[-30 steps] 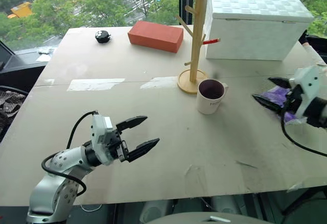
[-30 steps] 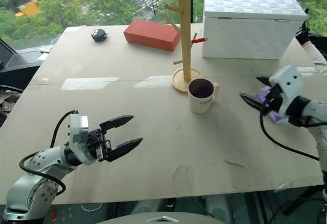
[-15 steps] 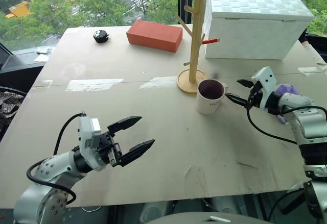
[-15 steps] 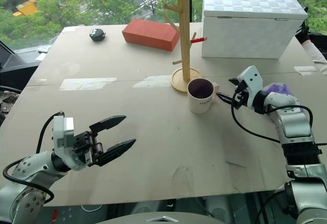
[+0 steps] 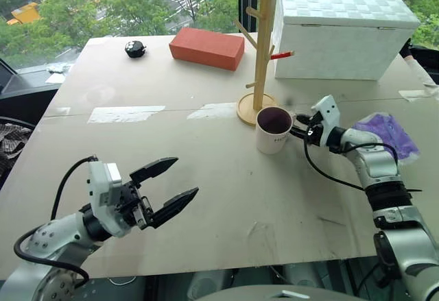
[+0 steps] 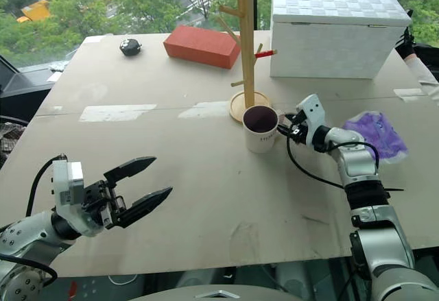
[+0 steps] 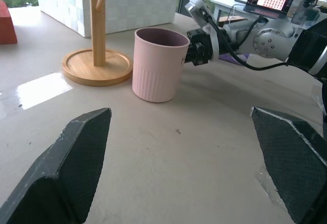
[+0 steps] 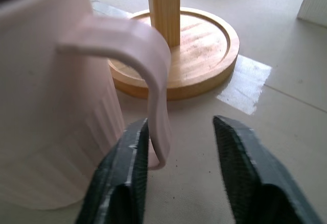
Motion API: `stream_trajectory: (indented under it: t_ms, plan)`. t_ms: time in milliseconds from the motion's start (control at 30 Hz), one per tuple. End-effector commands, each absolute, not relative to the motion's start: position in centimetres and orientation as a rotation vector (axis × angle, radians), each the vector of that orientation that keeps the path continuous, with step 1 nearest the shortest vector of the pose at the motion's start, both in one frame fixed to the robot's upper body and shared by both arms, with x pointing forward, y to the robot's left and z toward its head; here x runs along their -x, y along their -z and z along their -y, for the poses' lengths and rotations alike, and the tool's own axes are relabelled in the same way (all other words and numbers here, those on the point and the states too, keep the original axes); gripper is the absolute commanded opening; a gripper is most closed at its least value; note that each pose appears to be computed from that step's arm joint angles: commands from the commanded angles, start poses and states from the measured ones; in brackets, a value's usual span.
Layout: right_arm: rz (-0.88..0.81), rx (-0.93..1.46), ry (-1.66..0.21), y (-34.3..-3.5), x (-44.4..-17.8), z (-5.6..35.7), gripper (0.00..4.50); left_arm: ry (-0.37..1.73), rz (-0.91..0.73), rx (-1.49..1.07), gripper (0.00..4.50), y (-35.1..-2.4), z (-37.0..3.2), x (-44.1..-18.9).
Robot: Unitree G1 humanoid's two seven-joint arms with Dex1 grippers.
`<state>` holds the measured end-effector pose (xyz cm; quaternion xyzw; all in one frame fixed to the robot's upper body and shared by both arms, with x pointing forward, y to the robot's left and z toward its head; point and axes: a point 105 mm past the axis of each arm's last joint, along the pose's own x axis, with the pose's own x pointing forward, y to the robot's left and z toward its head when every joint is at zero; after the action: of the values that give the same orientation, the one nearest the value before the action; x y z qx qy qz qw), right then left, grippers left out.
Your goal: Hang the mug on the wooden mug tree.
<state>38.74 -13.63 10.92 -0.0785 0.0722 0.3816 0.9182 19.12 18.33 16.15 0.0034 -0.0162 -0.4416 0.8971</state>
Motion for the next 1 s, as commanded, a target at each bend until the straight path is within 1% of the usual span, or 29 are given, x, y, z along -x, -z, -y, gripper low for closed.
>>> stream_trajectory:
  t_ms: [33, 67, 167, 233, 333, 433, 600, 733, 800, 1000]
  plan:
    - [-0.07, 0.188, -0.794, -12.9, -39.1, 13.6, 0.18, 0.915, 0.058, -0.032, 4.5, -16.8, -18.2, -18.7]
    - [-0.062, 0.186, -0.795, -13.2, -39.1, 13.7, 0.06, 0.914, 0.058, -0.031, 4.5, -16.7, -18.1, -18.7]
    - [-0.014, 0.208, -0.804, -14.9, -39.2, 14.1, 0.06, 0.909, 0.062, -0.029, 4.5, -16.7, -18.1, -18.8]
    - [0.029, 0.224, -0.817, -17.0, -39.3, 14.3, 0.06, 0.904, 0.072, -0.024, 4.5, -16.8, -18.1, -18.9]
    - [0.107, 0.292, -0.866, -21.1, -39.4, 13.9, 0.06, 0.9, 0.079, -0.019, 4.5, -16.9, -18.1, -19.0]
    - [0.148, 0.348, -0.899, -24.5, -39.8, 13.3, 0.06, 0.897, 0.086, -0.02, 4.5, -16.8, -18.1, -19.1]
    - [0.157, 0.445, -0.972, -27.9, -40.3, 12.1, 0.06, 0.891, 0.152, -0.01, 4.5, -17.8, -18.3, -19.2]
    - [0.132, 0.491, -1.001, -28.9, -40.8, 11.8, 0.06, 0.873, 0.189, -0.005, 4.5, -18.3, -18.6, -18.7]
    - [0.115, 0.503, -1.021, -29.2, -40.9, 11.5, 0.06, 0.858, 0.235, 0.006, 4.5, -18.9, -18.7, -18.4]
    - [0.041, 0.536, -1.014, -28.9, -42.2, 10.2, 0.06, 0.827, 0.331, 0.073, 4.5, -20.4, -18.8, -16.9]
